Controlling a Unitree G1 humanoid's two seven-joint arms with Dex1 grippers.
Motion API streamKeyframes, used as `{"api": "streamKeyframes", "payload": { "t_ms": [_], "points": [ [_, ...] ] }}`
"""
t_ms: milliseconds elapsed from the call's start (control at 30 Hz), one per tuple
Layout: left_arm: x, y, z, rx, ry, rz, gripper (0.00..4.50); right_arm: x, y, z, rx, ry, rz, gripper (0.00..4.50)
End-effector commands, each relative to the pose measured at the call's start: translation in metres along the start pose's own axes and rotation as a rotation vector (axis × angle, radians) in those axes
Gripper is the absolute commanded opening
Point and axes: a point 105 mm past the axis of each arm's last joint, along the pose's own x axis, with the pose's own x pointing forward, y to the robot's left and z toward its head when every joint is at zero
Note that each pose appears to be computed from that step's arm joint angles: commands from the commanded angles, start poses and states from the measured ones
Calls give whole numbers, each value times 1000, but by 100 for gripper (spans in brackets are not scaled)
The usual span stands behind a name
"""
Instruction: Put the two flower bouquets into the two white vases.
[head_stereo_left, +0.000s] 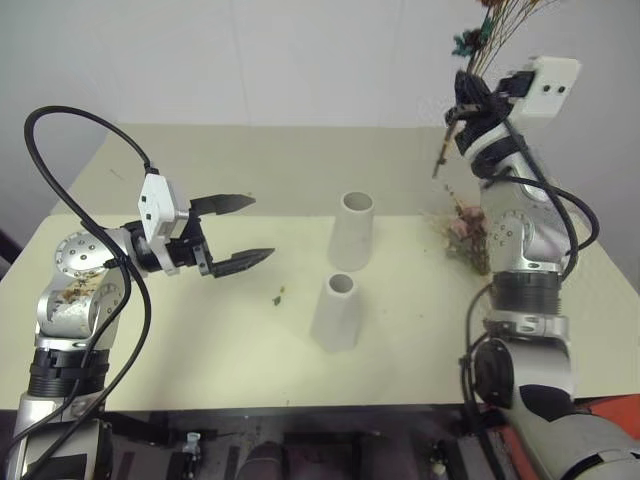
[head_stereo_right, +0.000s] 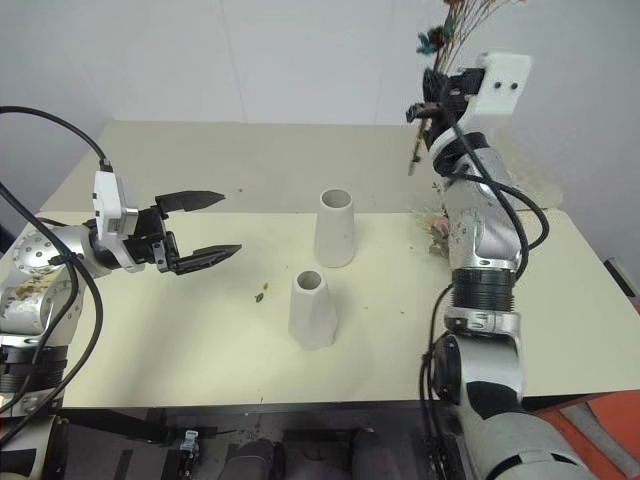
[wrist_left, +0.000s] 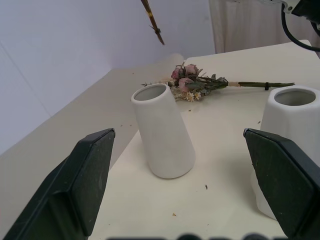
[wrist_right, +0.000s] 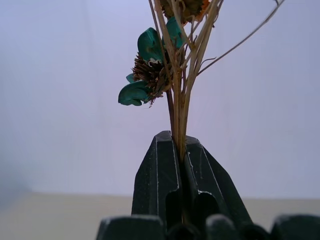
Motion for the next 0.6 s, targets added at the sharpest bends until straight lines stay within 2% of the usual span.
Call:
{"api": "streamKeyframes", "payload": {
  "t_ms": [33, 200, 333, 600],
  "points": [
    [-5, 2, 14, 56, -22, 25, 450, 1, 25, 24, 85, -122, 132, 4],
    [-7, 2, 13, 52, -23, 40, 450, -6, 41, 1, 151, -84, 238, 4],
    [-5, 5, 20, 16, -78, 71, 450, -10, 48, -23, 181, -19, 305, 4],
    [-6, 7, 6, -72, -10, 104, 450, -8, 59, -39, 189, 4, 383, 4]
  ]
}}
